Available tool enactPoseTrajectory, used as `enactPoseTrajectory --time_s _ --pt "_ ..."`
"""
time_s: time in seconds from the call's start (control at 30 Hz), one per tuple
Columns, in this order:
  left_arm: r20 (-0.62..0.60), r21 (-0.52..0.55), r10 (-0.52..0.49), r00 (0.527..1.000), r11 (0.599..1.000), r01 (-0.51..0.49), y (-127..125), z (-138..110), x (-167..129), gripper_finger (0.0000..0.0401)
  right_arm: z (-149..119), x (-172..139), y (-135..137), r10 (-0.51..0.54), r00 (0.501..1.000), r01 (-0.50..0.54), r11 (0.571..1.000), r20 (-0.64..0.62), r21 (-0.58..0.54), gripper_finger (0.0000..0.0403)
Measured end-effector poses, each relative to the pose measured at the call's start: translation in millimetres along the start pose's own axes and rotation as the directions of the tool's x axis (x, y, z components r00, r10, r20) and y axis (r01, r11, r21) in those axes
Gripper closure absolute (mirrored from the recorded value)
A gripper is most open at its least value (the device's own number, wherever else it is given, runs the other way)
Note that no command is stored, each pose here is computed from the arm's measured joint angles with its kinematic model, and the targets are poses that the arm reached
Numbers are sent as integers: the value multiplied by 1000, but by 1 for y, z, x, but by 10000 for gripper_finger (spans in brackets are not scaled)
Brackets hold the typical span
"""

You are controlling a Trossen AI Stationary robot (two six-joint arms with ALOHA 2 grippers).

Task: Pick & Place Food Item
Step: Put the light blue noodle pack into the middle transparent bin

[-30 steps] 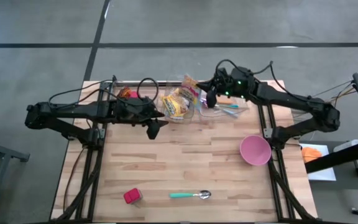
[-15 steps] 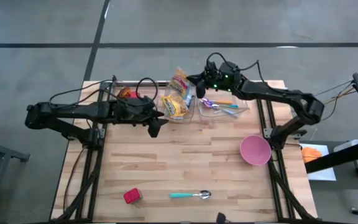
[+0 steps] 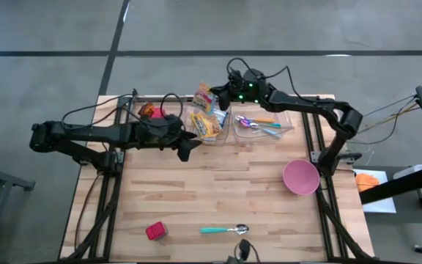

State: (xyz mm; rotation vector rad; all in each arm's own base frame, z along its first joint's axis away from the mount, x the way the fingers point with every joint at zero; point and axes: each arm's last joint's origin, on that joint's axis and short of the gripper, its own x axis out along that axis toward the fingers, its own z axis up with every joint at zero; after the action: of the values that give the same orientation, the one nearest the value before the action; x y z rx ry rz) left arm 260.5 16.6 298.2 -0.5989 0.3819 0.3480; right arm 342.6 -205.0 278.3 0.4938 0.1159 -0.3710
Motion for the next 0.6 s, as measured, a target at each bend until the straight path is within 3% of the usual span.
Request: enactPoseTrajectory --time_s 0.33,0.6 --pt "77 190 -122 990 976 105 -16 18 -15 178 -33 14 -19 -33 995 44 993 -98 112 395" --pt "138 385 -169 976 917 104 -18 24 -29 178 -56 5 -34 -59 989 85 977 -135 195 395"
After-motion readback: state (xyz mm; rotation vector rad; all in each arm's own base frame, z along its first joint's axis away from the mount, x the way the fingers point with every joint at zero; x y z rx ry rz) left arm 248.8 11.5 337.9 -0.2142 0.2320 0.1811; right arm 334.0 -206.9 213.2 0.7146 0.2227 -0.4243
